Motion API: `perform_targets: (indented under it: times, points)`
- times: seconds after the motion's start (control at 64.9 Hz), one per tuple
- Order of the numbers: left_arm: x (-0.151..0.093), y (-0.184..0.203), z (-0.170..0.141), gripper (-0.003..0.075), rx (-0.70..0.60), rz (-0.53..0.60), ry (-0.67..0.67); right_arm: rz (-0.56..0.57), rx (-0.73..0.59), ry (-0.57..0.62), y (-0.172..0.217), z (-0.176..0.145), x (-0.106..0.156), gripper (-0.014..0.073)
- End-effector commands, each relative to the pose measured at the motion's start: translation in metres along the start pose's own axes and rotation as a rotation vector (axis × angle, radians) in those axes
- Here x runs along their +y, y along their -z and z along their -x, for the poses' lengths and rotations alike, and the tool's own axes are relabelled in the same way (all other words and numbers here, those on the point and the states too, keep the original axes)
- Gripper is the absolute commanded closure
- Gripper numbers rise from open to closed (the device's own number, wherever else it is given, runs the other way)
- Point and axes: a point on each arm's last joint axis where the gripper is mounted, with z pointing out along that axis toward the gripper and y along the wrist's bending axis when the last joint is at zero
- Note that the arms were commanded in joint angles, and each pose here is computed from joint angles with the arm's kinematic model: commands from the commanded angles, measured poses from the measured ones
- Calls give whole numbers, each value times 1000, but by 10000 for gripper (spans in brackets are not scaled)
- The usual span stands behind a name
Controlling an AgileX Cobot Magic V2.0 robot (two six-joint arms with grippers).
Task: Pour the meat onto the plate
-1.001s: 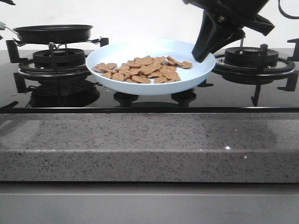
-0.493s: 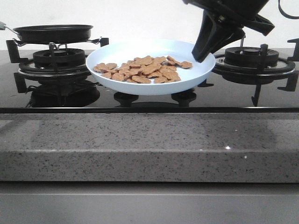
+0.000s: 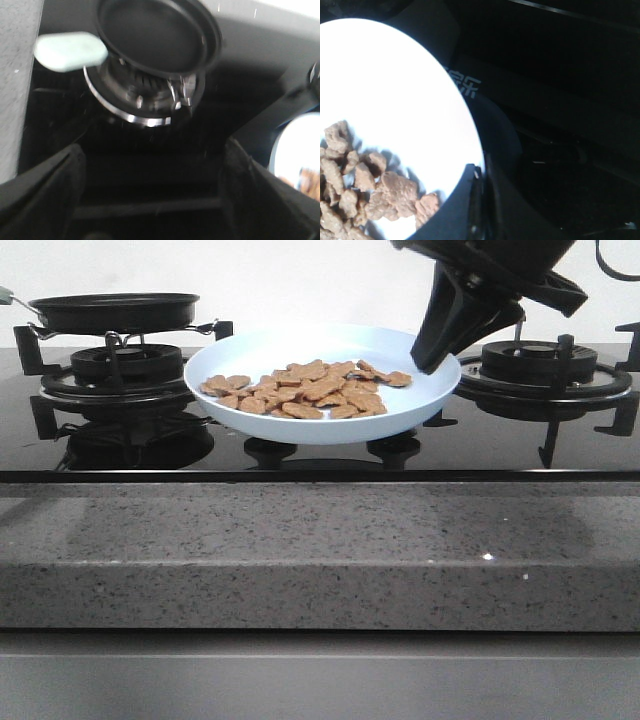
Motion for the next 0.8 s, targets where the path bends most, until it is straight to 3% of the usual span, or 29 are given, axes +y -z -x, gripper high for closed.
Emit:
perform_targets:
  times: [0.0,0.139,0.277,0.57,0.785]
  points:
    - [-20,27,3,174,-82,103,-82,17,-94,12,20,11,9,664]
    - [-33,43,-9,174,-84,217,-148,17,-94,12,20,11,9,664]
    - [-39,54,-29,174,-124,250,-170,17,-94,12,20,11,9,664]
    - [-31,67,-84,174,-156,209,-161,17,-94,12,20,11,9,664]
    - [-28,76,-106,174,-196,173,-141,17,-94,12,20,11,9,664]
